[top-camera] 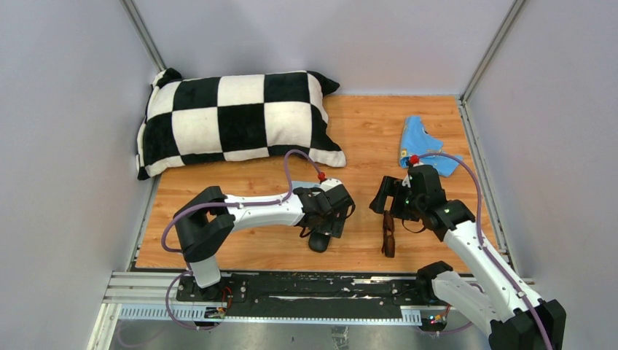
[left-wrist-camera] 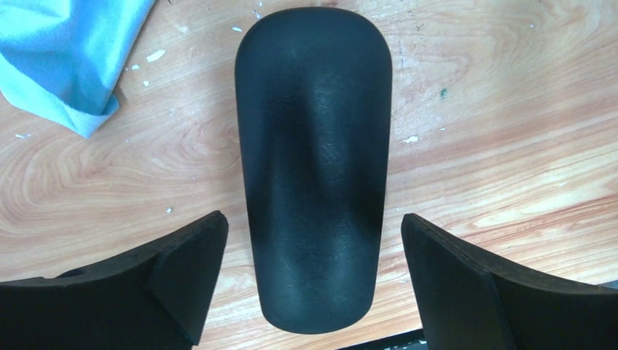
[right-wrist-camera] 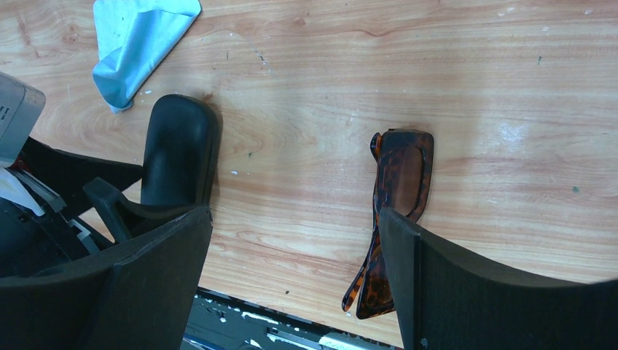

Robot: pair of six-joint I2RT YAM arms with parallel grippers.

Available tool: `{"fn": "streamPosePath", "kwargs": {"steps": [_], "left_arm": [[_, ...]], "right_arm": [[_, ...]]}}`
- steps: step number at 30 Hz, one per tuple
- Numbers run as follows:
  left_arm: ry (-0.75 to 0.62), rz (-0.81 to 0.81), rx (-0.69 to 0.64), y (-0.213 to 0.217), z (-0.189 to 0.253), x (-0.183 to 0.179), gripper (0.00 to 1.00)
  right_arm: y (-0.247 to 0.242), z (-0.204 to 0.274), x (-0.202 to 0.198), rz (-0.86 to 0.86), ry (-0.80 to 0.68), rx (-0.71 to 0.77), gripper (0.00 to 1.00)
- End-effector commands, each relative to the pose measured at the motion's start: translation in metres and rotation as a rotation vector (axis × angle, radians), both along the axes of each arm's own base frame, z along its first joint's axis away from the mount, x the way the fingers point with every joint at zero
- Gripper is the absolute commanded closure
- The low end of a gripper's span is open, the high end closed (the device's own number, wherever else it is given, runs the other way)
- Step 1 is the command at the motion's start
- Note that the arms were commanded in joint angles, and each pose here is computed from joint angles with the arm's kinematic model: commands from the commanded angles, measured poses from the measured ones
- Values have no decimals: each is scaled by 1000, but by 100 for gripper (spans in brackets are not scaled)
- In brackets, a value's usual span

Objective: Organize the sunglasses
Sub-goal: Pick up the sunglasses case from the center of the board.

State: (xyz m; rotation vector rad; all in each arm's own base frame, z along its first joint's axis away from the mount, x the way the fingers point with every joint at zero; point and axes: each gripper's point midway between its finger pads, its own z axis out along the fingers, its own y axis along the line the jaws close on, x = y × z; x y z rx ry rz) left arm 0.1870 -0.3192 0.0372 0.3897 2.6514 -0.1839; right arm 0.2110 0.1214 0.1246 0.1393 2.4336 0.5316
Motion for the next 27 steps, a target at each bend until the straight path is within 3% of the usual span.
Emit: {"fn": "streamPosePath", "kwargs": {"steps": [1, 11, 19, 27], "left_arm": [[-50, -29, 19, 2, 9, 9, 1], [-98, -27, -7, 1, 42, 16, 0], [-167, -74, 66, 4, 38, 25, 0], [-52, -138, 62, -9, 14, 10, 0]], "right_arm": [[3, -2, -5, 24, 11, -4, 9], [4, 6, -4, 21, -7, 11, 9], [4, 4, -4, 31, -4, 7, 9], [4, 2, -4, 38, 1, -1, 9]]}}
